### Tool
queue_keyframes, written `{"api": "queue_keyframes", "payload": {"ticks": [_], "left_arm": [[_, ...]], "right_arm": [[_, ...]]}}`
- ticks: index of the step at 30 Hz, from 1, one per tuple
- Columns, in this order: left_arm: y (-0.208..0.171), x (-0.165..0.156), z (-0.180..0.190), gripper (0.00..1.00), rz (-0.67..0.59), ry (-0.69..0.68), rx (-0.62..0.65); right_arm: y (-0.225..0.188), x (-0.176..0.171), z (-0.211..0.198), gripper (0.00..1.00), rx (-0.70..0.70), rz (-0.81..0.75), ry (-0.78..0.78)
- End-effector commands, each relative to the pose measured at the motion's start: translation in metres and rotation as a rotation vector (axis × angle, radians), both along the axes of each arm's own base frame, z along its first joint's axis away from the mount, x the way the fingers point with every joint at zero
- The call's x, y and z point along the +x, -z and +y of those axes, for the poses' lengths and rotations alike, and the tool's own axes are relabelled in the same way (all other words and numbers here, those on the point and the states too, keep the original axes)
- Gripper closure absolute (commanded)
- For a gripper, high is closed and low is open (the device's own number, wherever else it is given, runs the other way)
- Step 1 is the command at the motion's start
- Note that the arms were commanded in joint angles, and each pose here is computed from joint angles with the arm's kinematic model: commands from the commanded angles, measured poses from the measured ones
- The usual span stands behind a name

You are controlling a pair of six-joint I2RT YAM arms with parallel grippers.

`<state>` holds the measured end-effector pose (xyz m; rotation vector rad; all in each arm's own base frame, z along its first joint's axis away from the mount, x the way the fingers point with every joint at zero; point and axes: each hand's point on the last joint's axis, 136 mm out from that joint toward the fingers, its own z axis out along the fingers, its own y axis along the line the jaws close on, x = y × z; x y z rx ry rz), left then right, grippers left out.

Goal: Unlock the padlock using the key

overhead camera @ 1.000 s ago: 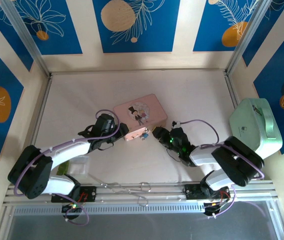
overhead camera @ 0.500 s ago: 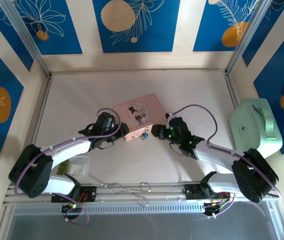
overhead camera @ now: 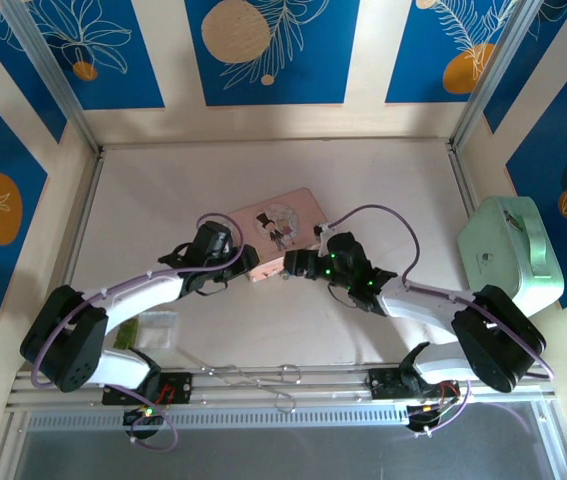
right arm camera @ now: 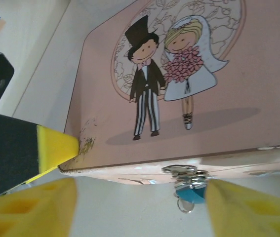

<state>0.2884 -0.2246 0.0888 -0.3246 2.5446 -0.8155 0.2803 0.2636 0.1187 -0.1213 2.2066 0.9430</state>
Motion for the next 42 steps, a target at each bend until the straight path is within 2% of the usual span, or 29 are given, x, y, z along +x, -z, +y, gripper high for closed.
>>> {"api": "queue_keyframes", "payload": {"ticks": [1, 4, 6, 8, 10, 12, 14, 21, 29, 34, 42], "left_arm": [[0.006, -0.004, 0.009, 0.44, 0.028, 0.018, 0.064], [-0.004, -0.002, 0.008, 0.44, 0.016, 0.015, 0.044], [-0.01, 0.0, 0.005, 0.44, 0.004, 0.021, 0.033], [-0.012, 0.003, 0.004, 0.44, 0.003, 0.021, 0.035], [-0.013, 0.004, 0.002, 0.44, 0.007, 0.02, 0.027], [-0.012, 0.005, 0.002, 0.44, 0.006, 0.011, 0.019], [-0.012, 0.005, 0.003, 0.44, 0.008, -0.002, 0.019], [-0.01, 0.003, 0.0, 0.44, 0.026, -0.006, -0.007], [-0.006, 0.001, 0.002, 0.44, 0.031, -0.009, -0.004], [0.003, -0.001, 0.0, 0.45, 0.045, -0.005, -0.012], [-0.001, -0.004, 0.0, 0.46, 0.036, 0.013, -0.021]], "right_arm": [[0.019, -0.016, 0.006, 0.23, 0.046, 0.096, -0.054], [0.033, -0.014, -0.001, 0.31, 0.042, 0.13, 0.002], [0.025, -0.02, 0.002, 0.33, 0.017, -0.008, -0.004], [0.012, -0.027, -0.002, 0.29, -0.045, -0.126, 0.051], [0.016, -0.03, -0.013, 0.26, -0.018, -0.063, 0.101], [0.023, -0.03, -0.016, 0.26, 0.064, 0.026, 0.068], [0.033, -0.028, -0.021, 0.26, 0.076, 0.084, 0.062], [0.053, -0.028, -0.004, 0.33, 0.089, 0.077, -0.05], [0.075, -0.019, -0.001, 0.37, 0.011, 0.042, 0.009], [0.079, -0.014, -0.002, 0.46, -0.037, 0.008, 0.019], [0.084, -0.003, -0.002, 0.41, -0.084, -0.002, 0.04]]}}
